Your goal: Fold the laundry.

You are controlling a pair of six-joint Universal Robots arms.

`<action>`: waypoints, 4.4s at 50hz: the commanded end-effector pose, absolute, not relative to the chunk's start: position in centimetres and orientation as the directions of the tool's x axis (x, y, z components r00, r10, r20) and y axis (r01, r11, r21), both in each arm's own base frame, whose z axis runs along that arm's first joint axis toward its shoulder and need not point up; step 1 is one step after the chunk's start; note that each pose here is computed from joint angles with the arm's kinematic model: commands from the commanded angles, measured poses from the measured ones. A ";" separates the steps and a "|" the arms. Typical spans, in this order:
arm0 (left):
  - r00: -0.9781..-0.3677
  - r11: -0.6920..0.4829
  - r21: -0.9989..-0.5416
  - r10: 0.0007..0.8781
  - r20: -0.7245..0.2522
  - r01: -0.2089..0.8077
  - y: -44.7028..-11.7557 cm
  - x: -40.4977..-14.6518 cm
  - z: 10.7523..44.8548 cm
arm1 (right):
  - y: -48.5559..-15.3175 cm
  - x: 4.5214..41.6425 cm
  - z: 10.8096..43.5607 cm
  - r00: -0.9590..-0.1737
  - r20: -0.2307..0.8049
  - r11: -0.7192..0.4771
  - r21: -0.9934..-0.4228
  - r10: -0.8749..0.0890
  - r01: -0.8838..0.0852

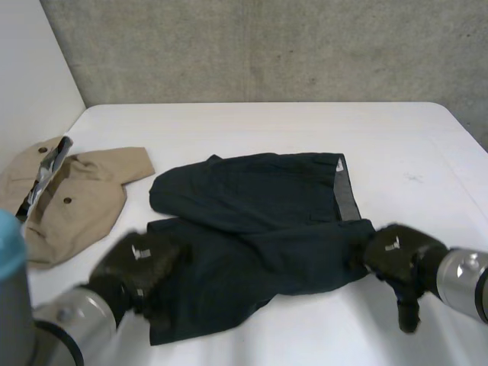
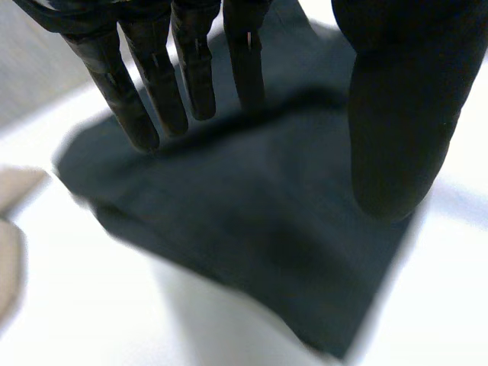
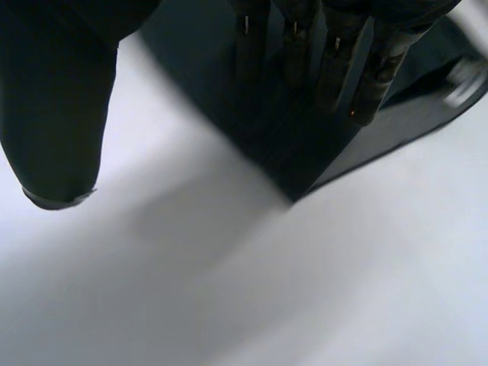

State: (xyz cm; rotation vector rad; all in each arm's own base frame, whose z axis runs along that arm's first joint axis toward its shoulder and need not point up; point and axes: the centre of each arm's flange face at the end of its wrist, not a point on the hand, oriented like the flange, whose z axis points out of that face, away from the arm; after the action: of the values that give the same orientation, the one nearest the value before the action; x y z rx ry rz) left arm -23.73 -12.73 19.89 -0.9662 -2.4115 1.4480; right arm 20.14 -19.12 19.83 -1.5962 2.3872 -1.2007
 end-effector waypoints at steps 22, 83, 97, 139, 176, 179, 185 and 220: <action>-0.767 0.343 -0.816 0.616 -0.179 0.466 -14.5 -25.5 14.6 | -23.2 21.2 15.9 -0.582 0.404 0.055 -0.787 -0.705 -0.614; -0.873 -0.149 -0.979 0.448 -0.191 0.138 -17.4 -24.7 36.7 | -22.2 21.6 38.1 -0.705 0.529 -0.311 -0.848 -0.472 -0.429; -0.850 0.034 -0.969 0.488 -0.198 0.245 -21.7 -27.1 30.0 | -27.2 22.8 30.3 -0.673 0.400 -0.032 -0.872 -0.622 -0.488; -0.889 -0.287 -0.920 0.297 -0.349 0.266 -29.5 -27.5 25.4 | -32.0 28.6 25.9 -0.783 0.418 -0.170 -0.907 -0.460 -0.385; -0.807 -0.089 -0.965 0.534 -0.254 0.245 -18.8 -28.6 29.7 | -24.6 29.7 15.7 -0.788 -0.045 0.282 -0.945 -0.614 -0.166; -0.804 -0.103 -0.969 0.542 -0.244 0.225 -18.6 -29.0 30.4 | -24.5 30.6 15.0 -0.780 -0.063 0.279 -0.949 -0.623 -0.146; -0.803 -0.129 -0.971 0.546 -0.239 0.201 -18.4 -29.3 31.3 | -25.5 31.3 14.2 -0.792 -0.062 0.262 -0.957 -0.607 -0.126; -0.784 0.068 -0.946 0.580 -0.221 0.316 -17.8 -28.7 25.1 | -27.4 32.1 17.0 -0.802 0.129 0.087 -0.972 -0.583 -0.220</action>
State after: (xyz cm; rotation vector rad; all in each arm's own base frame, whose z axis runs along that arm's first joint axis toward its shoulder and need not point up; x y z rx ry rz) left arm -28.93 -18.08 30.42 -0.8183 -1.9388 1.9612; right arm 32.18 -28.22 13.82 -0.7116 2.1611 -1.7292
